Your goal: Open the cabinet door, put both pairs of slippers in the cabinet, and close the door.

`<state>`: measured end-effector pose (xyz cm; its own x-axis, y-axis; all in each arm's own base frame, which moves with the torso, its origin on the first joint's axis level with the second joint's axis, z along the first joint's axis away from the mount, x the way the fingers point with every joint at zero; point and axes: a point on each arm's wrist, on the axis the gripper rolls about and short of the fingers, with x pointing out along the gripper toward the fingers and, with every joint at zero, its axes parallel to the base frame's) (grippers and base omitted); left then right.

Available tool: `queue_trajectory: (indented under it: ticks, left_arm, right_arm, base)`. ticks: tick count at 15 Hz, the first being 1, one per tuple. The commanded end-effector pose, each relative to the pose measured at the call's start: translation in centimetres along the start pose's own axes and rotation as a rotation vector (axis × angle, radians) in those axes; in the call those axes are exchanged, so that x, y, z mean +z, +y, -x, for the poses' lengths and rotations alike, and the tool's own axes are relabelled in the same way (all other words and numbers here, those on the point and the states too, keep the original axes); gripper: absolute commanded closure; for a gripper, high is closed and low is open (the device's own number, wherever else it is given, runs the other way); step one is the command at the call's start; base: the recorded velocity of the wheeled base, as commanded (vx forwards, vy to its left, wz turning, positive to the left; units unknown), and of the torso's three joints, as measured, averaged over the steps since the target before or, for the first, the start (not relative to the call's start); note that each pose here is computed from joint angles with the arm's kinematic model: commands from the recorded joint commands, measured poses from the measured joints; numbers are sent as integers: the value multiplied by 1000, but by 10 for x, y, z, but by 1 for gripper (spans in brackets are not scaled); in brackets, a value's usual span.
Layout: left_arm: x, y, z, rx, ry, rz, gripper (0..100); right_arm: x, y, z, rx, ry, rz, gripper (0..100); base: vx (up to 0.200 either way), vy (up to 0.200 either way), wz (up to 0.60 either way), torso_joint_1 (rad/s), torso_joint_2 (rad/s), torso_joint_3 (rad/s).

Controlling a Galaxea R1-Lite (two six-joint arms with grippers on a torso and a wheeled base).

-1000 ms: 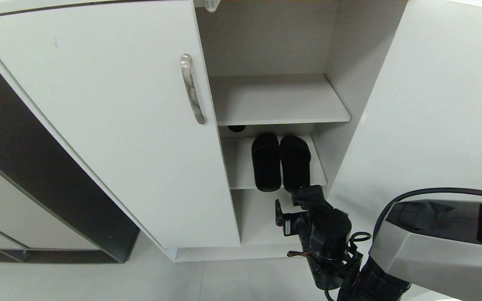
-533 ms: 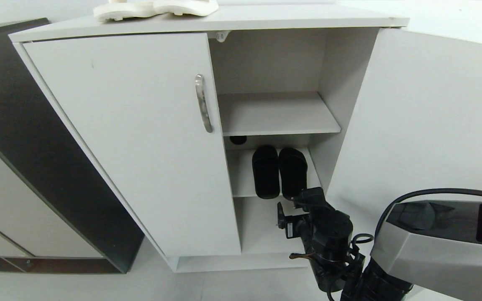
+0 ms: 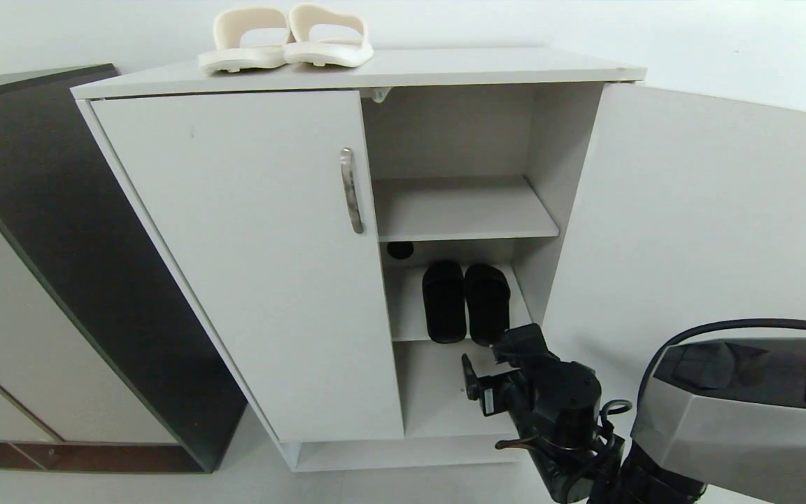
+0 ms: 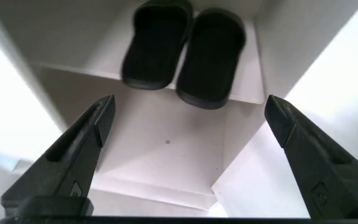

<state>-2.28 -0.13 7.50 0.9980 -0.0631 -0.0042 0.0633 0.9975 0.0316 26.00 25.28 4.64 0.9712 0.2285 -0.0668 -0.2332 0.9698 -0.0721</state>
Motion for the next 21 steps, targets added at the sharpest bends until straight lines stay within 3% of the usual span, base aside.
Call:
queue_trajectory:
  ticks: [1, 10, 21]
  left_arm:
    - [0, 0, 0, 0, 2, 1, 100]
    - [0, 0, 0, 0, 2, 0, 100]
    - [0, 0, 0, 0, 2, 0, 100]
  right_arm:
    - [1, -5, 10, 44, 17, 12, 0]
    - [-11, -9, 18, 86, 60, 54, 0]
    - [-29, -18, 24, 133, 107, 139, 0]
  base:
    - [0, 0, 0, 0, 0, 0]
    - [0, 0, 0, 0, 0, 0]
    - [0, 200, 0, 4, 4, 2]
